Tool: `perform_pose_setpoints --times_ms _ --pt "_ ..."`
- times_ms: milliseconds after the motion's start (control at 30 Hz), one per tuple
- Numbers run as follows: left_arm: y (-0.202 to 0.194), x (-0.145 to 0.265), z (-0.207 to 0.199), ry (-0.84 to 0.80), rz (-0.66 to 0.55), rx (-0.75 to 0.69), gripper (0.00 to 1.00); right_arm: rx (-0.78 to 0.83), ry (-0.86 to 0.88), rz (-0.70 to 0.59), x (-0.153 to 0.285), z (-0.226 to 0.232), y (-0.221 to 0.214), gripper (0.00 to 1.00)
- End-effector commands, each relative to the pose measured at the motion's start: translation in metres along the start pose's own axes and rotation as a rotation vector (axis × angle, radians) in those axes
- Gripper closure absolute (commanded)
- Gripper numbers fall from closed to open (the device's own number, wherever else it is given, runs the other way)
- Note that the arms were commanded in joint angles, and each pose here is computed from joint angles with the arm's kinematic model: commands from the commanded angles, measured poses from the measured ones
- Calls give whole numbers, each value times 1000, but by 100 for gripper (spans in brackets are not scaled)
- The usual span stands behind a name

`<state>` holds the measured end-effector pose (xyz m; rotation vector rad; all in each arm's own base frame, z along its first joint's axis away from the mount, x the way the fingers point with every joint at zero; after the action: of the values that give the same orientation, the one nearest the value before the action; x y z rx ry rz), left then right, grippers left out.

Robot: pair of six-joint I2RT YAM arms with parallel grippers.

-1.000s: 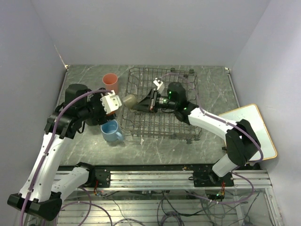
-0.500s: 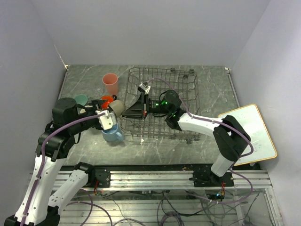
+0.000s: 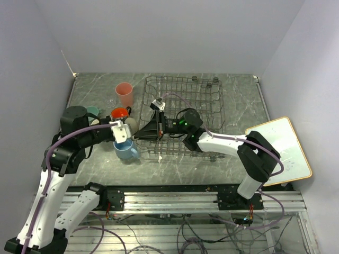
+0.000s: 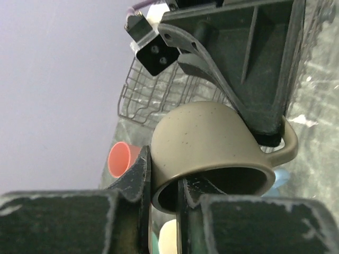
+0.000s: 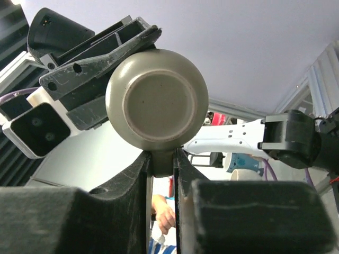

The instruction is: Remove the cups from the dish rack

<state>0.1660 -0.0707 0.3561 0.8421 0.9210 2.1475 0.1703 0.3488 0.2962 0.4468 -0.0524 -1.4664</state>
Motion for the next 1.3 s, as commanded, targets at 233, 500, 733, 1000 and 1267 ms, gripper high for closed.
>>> perform_pose_setpoints --times_ms 233,500,733,1000,1267 --pt "-35 -31 -25 -399 258 222 93 133 -324 -147 62 -14 43 22" --pt "-43 -73 -68 -693 449 136 93 254 -891 -417 177 -11 92 11" --pt "-57 -120 -119 -825 572 -12 93 343 -1106 -551 221 20 105 4" --pt "-85 -166 -157 -802 767 -64 93 432 -1167 -621 232 52 104 0" --pt "-98 -189 -183 -823 780 -80 93 460 -1305 -640 250 57 89 0"
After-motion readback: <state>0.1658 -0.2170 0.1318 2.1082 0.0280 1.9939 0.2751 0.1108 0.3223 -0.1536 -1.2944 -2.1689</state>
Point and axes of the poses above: each gripper's point midway between its finger pads, its own x axis back along the fingers, its own z axis along the line the jaws close on, y = z × x, the point moved 9 cm from there along x, back along the fingers, and after that the axes turned 9 degrees about x, right-handed, at the moved point
